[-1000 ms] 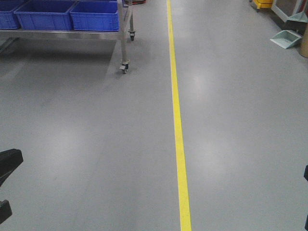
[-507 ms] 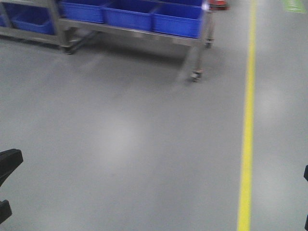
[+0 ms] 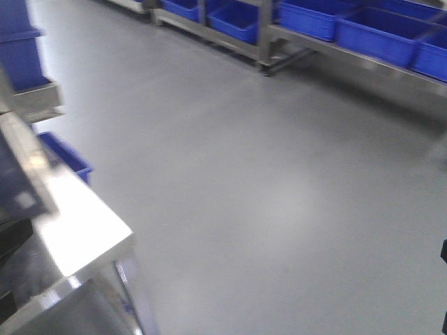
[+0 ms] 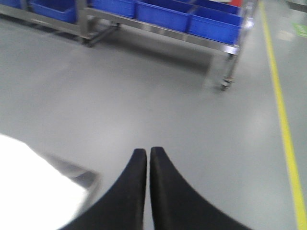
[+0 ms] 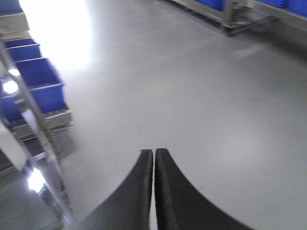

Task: Move and align brake pads A on conveyor
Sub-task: 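Turn toward the stainless steel table beneath the blue bins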

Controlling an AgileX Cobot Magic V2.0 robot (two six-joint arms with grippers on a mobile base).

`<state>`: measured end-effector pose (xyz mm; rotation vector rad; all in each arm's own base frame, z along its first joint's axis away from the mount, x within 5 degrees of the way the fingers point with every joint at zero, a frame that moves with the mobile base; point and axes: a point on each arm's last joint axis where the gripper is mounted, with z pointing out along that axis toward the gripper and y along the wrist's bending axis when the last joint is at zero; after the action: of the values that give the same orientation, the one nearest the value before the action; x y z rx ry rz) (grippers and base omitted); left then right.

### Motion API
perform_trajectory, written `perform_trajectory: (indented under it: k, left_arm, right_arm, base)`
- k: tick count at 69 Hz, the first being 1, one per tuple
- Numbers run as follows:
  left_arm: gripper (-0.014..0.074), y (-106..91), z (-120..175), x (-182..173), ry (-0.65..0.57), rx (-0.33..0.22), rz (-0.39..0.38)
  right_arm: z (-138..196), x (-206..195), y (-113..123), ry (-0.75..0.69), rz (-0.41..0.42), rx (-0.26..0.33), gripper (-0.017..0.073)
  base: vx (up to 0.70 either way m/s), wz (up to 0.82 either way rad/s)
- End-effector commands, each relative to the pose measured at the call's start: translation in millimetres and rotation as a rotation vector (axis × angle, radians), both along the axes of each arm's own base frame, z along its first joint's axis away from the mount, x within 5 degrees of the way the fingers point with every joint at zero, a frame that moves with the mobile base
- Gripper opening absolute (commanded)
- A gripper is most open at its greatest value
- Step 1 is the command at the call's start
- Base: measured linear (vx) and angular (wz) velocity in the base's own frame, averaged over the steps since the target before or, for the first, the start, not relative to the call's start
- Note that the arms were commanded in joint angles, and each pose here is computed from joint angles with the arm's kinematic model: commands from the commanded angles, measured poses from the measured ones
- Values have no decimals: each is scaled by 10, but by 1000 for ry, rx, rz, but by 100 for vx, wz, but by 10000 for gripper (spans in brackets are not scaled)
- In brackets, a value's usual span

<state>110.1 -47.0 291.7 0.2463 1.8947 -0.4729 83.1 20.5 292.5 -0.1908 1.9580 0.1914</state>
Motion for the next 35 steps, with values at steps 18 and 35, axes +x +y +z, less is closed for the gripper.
perform_trajectory:
  k: [18,35]
  left_arm:
    - [-6,10,117,27,-51,-28,25]
    - [-6,10,117,27,-51,-28,25]
  right_arm:
    - [142,30,-4,-90,-10,16,-7]
    - [142,30,-3,-89,-10,17,-6]
  base:
    - [15,84]
    - [16,83]
